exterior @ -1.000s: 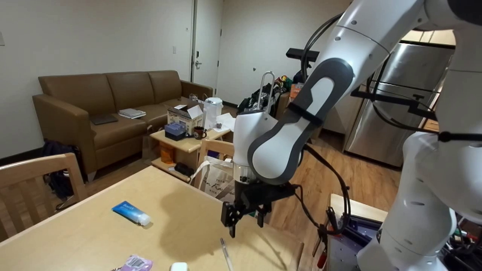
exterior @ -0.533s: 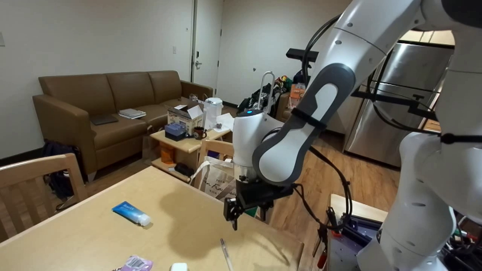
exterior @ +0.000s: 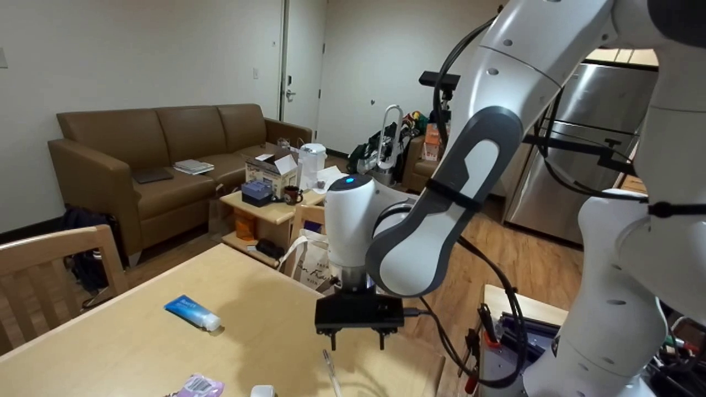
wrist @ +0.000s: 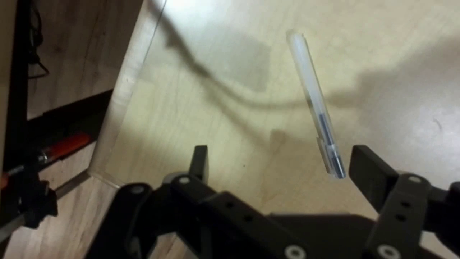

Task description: Put the pen in the bag

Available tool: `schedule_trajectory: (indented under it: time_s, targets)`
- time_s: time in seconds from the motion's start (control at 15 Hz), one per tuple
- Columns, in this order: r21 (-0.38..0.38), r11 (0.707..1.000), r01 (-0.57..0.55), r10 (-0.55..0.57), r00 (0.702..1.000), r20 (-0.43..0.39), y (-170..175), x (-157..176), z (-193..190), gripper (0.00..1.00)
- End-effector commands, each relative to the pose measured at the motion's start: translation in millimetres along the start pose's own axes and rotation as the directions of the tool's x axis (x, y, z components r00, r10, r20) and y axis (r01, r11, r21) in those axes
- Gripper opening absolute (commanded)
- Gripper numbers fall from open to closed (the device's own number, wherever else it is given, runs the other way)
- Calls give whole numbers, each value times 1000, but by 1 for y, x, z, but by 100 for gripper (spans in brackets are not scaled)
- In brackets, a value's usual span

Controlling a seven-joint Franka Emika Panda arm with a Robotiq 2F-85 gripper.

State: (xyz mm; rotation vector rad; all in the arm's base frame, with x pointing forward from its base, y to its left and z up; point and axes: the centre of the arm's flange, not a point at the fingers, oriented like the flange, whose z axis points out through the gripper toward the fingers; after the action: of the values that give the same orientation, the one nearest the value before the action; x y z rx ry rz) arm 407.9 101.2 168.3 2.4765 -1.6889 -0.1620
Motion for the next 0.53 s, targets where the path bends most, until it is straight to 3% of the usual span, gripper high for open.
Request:
schedule_trajectory:
  time_s: [0.0, 0.47]
  targets:
    - [30, 992, -125, 125, 992, 9, -11, -24, 19, 100]
    - [104, 989, -104, 108, 994, -34, -17, -40, 52, 100]
